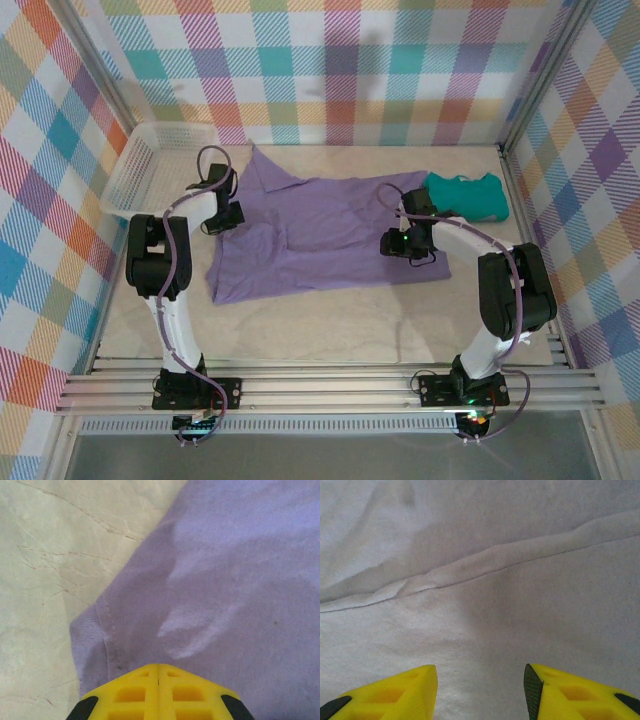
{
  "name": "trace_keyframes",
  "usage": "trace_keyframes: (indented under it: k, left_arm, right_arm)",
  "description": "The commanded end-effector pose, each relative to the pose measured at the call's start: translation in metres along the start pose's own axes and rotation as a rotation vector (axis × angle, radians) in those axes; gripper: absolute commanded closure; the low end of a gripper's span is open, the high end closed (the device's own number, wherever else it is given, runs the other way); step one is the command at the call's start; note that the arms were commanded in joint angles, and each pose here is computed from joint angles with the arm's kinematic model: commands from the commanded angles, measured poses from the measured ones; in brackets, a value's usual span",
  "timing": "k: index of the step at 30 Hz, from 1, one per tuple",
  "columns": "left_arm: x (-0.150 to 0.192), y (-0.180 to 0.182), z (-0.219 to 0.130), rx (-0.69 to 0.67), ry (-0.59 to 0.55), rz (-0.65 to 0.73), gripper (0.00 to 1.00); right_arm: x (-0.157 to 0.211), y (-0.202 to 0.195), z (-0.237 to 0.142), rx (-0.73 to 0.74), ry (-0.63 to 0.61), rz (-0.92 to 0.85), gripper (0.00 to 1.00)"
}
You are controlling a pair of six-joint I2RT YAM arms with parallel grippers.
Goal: Fold the inside-out t-shirt
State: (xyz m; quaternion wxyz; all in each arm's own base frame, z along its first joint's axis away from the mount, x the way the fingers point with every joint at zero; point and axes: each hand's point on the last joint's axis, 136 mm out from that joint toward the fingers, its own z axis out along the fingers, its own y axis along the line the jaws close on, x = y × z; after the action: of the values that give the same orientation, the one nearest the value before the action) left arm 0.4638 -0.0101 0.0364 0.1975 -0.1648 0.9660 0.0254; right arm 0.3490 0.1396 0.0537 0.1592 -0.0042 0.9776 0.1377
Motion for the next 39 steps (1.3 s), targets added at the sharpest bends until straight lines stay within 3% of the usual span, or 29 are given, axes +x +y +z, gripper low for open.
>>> trace_keyframes:
  k: [1, 9, 14, 16, 20, 24, 32, 39]
  left_arm:
    - [-0.022, 0.003, -0.015, 0.008, -0.07, -0.029, 0.96]
    - [-0.037, 0.009, -0.036, -0.001, -0.169, -0.076, 0.91]
    - [-0.023, 0.021, -0.063, 0.016, -0.223, -0.15, 0.6]
    - [-0.008, 0.02, -0.069, 0.052, -0.205, -0.18, 0.57]
    - [0.047, -0.015, -0.082, 0.295, -0.097, -0.219, 0.56]
    - [0.103, -0.031, -0.076, 0.367, 0.04, -0.211, 0.56]
    - [0.173, -0.011, -0.044, 0.295, 0.228, -0.236, 0.58]
    - [0.232, 0.026, -0.057, 0.212, 0.292, -0.312, 0.58]
  right_arm:
    - [0.008, -0.007, -0.004, 0.03, 0.017, -0.003, 0.51]
    - [0.009, -0.036, -0.007, 0.076, 0.037, 0.094, 0.5]
    - [0.002, -0.052, -0.007, 0.082, 0.036, 0.143, 0.5]
    - [0.0, -0.056, -0.004, 0.088, 0.051, 0.153, 0.5]
    - [-0.005, -0.071, -0.003, 0.104, 0.066, 0.197, 0.5]
    - [0.0, -0.08, 0.004, 0.119, 0.121, 0.233, 0.51]
    - [0.055, -0.089, 0.008, 0.162, 0.302, 0.285, 0.54]
    - [0.102, -0.083, -0.012, 0.143, 0.351, 0.377, 0.57]
